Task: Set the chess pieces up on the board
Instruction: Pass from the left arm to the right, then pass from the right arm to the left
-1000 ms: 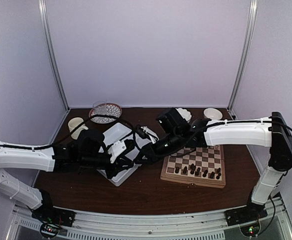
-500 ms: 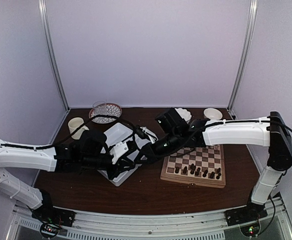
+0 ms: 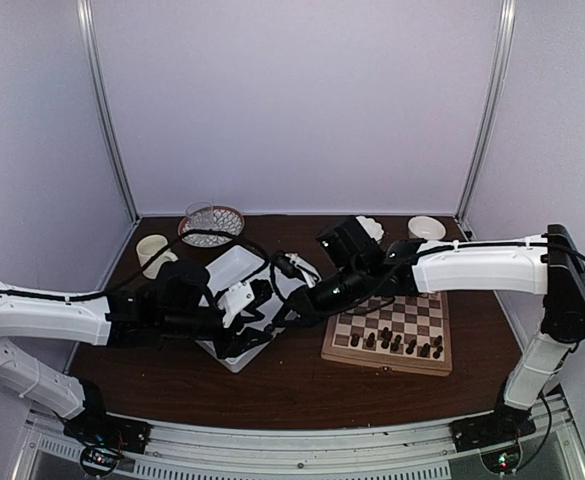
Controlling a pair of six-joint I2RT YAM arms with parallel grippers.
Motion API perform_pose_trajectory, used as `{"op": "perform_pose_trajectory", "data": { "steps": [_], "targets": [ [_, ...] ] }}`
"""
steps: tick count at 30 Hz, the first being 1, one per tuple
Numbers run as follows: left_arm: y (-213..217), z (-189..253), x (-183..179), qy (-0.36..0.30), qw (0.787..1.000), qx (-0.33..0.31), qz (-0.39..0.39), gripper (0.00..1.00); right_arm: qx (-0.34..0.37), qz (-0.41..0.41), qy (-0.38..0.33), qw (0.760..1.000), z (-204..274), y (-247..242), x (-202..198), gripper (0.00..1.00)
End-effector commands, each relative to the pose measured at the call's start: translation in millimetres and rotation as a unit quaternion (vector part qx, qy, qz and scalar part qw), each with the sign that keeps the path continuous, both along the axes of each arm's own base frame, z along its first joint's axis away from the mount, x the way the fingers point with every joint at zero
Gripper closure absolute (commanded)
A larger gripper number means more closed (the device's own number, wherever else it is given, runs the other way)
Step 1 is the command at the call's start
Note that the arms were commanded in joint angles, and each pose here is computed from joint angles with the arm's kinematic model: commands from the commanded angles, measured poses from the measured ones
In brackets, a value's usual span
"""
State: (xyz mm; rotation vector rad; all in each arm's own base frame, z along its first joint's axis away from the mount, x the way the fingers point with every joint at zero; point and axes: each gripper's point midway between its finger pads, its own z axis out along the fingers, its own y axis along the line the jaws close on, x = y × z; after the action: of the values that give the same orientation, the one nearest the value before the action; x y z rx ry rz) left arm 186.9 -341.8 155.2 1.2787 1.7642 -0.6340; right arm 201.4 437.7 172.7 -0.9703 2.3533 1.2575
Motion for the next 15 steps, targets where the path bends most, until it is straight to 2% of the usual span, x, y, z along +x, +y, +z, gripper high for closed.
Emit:
{"op": "perform_pose_trajectory", "data": {
  "steps": [1, 7, 15],
  "targets": [
    [-2.1, 25.2, 0.1, -0.028, 0.998, -0.051, 0.003, 0.53, 0.047, -0.018, -0.037, 0.998, 38.0, -14.2, 3.0, 1.0],
    [2.6, 36.5, -10.5, -0.044, 0.996, -0.079, -0.018, 0.42, 0.092, -0.016, -0.04, 0.995, 68.4, -24.9, -10.0, 1.0],
    [9.8, 56.8, -24.7, -0.077, 0.989, -0.118, -0.048, 0.5, 0.117, -0.001, -0.017, 0.993, 78.0, -18.0, -18.2, 1.0]
  ]
}}
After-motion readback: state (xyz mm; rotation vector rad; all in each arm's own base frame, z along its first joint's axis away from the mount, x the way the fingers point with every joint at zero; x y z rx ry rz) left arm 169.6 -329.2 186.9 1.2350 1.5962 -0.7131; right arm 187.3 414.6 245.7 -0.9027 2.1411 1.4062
